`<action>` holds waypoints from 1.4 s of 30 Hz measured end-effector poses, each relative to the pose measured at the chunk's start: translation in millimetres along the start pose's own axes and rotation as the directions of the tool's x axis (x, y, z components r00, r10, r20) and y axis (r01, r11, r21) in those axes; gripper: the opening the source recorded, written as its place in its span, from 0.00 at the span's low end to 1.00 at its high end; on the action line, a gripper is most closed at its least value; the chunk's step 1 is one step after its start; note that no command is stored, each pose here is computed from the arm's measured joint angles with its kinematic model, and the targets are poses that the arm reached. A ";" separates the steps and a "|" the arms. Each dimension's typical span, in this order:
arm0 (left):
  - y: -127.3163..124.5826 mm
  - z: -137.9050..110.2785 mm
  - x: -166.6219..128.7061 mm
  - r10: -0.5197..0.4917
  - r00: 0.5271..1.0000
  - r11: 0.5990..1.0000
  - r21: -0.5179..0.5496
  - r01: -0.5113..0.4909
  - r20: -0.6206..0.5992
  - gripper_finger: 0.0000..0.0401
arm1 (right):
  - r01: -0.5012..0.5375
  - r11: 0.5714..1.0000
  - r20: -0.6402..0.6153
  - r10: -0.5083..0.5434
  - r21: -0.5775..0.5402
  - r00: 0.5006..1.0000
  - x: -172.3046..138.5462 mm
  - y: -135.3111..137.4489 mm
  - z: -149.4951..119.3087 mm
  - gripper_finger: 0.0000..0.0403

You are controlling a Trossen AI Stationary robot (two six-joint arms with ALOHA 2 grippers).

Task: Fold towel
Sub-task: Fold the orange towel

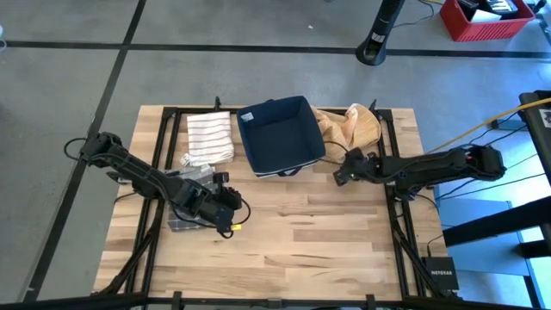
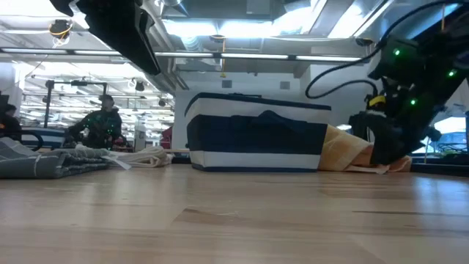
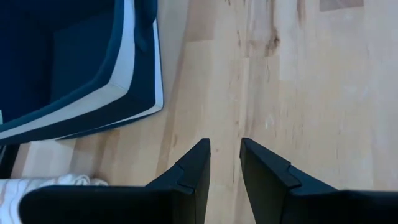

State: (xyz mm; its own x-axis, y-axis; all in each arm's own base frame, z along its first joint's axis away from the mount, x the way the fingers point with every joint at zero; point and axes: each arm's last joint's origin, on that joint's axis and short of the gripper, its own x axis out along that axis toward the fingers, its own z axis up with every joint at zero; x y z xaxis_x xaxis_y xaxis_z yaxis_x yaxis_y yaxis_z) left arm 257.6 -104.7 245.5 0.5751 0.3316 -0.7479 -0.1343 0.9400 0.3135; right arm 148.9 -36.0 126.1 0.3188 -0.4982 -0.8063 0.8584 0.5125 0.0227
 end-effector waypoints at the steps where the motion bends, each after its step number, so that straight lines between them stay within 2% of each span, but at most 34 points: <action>1: 0.0 0.0 0.0 0.000 1.000 1.000 0.000 0.000 0.000 0.20 | -0.003 1.000 -0.003 0.003 0.000 1.000 2.7 -2.5 -0.4 0.47; 5: -0.1 -0.1 0.0 0.000 1.000 1.000 0.001 0.000 -0.001 0.20 | 0.031 1.000 0.016 -0.031 0.004 0.999 11.2 -12.3 -4.6 0.45; 10: 0.0 -0.1 0.0 0.000 1.000 1.000 0.002 0.000 -0.001 0.20 | -0.018 1.000 0.035 0.018 0.004 0.999 19.5 -16.7 -11.3 0.40; 14: 0.0 -0.1 0.0 0.000 1.000 1.000 0.002 0.000 -0.001 0.20 | -0.007 1.000 0.018 0.007 -0.008 1.000 23.5 -20.9 -19.9 0.29; 18: 0.0 -0.2 0.1 0.000 1.000 1.000 0.001 0.000 -0.001 0.20 | -0.042 0.999 -0.002 0.042 -0.021 0.999 23.3 -19.0 -20.7 0.06; 24: 0.0 -0.2 0.1 0.000 1.000 1.000 0.003 0.000 -0.001 0.20 | -0.024 0.997 -0.051 0.020 -0.072 0.998 4.6 -3.8 -8.3 0.02; 29: 0.0 -0.2 0.1 0.000 1.000 1.000 0.017 0.000 -0.001 0.20 | -0.013 0.989 0.076 0.024 -0.145 0.997 -45.1 21.1 36.5 0.02; 34: 0.0 -0.2 0.1 0.000 1.000 1.000 0.028 0.000 -0.001 0.20 | 0.014 0.974 0.216 0.036 -0.225 0.976 -118.8 39.3 76.5 0.01; 39: 0.0 -0.1 0.1 0.000 1.000 1.000 0.027 0.000 0.000 0.20 | -0.081 0.962 0.341 0.170 -0.261 0.925 -191.2 51.1 107.4 0.01; 42: -0.2 0.3 0.1 -0.001 1.000 1.000 0.024 0.001 0.003 0.20 | -0.154 0.953 0.413 0.255 -0.261 0.874 -227.6 54.0 119.3 0.01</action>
State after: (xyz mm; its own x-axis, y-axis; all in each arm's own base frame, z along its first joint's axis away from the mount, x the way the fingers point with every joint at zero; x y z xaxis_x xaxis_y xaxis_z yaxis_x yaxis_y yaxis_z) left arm 257.9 -104.9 245.5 0.5780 0.3302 -0.7462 -0.1139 0.9382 0.3270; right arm 170.7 21.6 381.3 0.6637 -0.5938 -0.4549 0.6636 0.7481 -0.0084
